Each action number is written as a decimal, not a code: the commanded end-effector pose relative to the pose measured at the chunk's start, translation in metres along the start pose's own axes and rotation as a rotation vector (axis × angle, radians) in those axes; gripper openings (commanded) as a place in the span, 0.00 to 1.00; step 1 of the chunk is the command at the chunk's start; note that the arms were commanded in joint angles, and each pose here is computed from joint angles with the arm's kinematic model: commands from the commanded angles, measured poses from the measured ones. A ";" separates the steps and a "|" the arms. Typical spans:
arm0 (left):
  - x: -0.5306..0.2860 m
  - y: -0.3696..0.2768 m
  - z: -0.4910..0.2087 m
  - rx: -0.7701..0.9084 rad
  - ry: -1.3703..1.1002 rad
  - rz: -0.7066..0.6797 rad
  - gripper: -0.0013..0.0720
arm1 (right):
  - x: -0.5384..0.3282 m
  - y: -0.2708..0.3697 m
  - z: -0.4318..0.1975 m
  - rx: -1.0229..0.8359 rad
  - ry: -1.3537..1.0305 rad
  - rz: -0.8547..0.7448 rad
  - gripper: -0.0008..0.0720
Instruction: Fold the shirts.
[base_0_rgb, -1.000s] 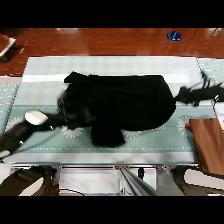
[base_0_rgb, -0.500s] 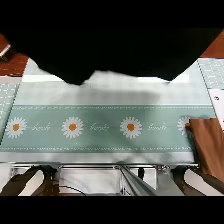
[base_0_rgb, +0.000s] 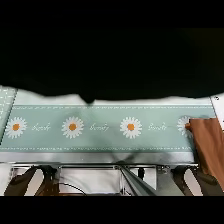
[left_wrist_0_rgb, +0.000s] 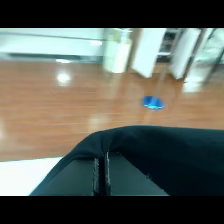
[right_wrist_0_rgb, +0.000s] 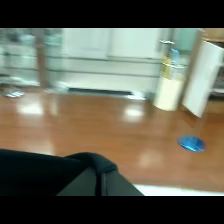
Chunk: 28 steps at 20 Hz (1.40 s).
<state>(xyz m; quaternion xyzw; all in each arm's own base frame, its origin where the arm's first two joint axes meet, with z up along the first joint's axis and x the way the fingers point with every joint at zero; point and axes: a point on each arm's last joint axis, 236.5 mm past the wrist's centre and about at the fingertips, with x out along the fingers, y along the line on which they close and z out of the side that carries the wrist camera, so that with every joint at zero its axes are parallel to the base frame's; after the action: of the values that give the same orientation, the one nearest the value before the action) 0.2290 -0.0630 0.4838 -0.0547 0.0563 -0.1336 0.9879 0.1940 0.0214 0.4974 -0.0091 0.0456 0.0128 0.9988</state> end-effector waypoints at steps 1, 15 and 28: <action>-0.071 0.019 0.000 0.116 -0.038 0.197 0.04 | -0.037 -0.011 -0.027 0.016 0.080 -0.106 0.04; 0.132 0.088 -0.204 0.002 0.570 0.237 0.04 | 0.136 0.015 -0.245 0.362 0.589 0.252 0.04; 0.365 0.143 -0.418 -0.360 0.754 0.237 0.04 | 0.389 -0.006 -0.473 0.484 0.991 0.200 0.04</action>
<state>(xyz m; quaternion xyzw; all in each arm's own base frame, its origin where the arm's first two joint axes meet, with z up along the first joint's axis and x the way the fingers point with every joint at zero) 0.5362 -0.0652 0.0611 -0.1324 0.4257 -0.0269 0.8947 0.5102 0.0174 0.0334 0.2052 0.4819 0.0947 0.8466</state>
